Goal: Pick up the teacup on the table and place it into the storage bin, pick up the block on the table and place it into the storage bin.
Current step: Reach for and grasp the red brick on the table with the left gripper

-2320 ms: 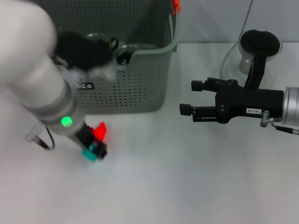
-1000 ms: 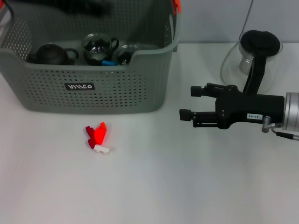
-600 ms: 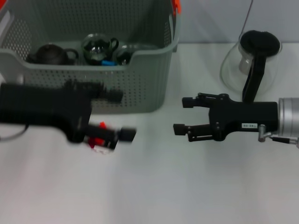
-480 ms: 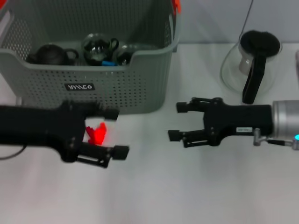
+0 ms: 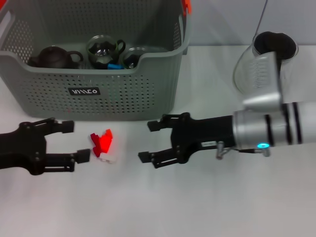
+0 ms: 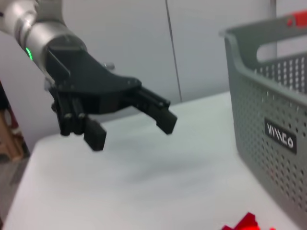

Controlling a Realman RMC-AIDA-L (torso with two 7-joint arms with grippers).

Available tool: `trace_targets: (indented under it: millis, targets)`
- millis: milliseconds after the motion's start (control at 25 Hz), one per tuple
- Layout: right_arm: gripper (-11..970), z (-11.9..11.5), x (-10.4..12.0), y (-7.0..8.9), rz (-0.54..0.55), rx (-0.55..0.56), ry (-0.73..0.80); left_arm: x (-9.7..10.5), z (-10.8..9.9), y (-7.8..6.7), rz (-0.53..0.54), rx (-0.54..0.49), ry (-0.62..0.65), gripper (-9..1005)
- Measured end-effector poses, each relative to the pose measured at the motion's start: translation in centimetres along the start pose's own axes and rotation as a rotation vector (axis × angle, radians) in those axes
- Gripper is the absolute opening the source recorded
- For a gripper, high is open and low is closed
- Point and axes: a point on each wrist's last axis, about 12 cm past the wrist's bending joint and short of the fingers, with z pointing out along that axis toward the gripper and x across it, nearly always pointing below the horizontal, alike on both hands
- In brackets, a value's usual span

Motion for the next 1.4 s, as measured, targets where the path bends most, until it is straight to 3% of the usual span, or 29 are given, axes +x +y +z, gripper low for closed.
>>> trace_targets:
  millis: [200, 480, 640, 1080, 1400]
  targets:
    - [914, 1.9, 0.3, -0.3, -0.002, 0.042, 0.038, 1.2, -0.4, 0.4, -0.008, -0.028, -0.013, 956]
    - [914, 4.2, -0.1, -0.7, -0.018, 0.081, 0.093, 1.2, 0.1, 0.6, 0.019, -0.007, 0.01, 955]
    - [914, 4.6, -0.4, -0.2, -0.017, 0.043, 0.092, 1.0, 0.8, 0.8, 0.016, 0.019, 0.043, 954]
    - [913, -0.9, -0.2, 0.4, 0.02, -0.034, -0.071, 0.3, 1.7, 2.1, 0.064, 0.003, 0.188, 952]
    - [913, -5.6, 0.2, 1.3, 0.144, -0.171, -0.011, 0.1, 3.6, 3.3, 0.153, -0.059, 0.329, 942]
